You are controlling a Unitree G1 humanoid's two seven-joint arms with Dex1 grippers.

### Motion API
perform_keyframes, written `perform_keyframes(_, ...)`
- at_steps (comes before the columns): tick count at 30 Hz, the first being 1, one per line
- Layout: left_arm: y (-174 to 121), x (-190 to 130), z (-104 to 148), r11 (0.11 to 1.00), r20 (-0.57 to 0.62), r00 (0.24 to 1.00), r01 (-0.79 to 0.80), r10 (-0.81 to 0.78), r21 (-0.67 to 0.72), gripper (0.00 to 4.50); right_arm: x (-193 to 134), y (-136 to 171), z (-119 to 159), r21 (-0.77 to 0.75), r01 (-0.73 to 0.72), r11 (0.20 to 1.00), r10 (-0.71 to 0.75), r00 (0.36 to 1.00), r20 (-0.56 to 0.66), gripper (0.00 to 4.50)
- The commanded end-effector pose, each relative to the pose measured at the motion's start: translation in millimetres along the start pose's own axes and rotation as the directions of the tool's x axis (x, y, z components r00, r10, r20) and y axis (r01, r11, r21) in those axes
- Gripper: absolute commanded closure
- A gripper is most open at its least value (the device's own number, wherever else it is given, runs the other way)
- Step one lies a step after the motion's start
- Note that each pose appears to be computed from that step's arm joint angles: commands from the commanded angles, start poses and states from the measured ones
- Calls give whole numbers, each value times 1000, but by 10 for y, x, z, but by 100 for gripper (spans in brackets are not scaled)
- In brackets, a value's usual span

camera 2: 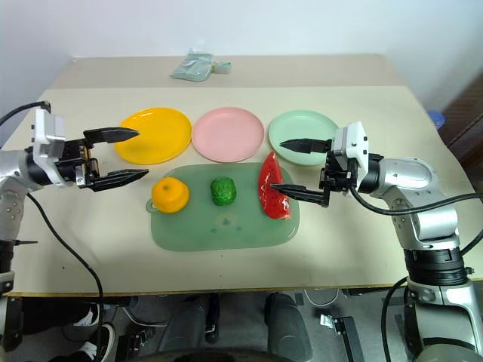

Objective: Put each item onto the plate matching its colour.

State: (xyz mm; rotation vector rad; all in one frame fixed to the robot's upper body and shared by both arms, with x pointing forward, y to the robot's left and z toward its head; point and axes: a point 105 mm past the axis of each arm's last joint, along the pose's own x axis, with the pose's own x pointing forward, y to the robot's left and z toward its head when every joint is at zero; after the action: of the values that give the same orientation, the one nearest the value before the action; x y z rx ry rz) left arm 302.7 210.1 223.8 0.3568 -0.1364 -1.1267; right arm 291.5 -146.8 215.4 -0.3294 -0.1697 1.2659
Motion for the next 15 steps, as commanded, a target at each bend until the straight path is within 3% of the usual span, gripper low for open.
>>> perform_keyframes(1, 38, 1, 51, 999, 6, 1000, -1, 1, 52, 0, -36, -26, 105, -43, 13, 999, -12, 1000, 28, 3)
perform_keyframes(15, 22, -9, 29, 998, 30, 999, -31, 29, 60, 0, -12, -107, 132, -53, 2, 999, -1, 1000, 24, 3)
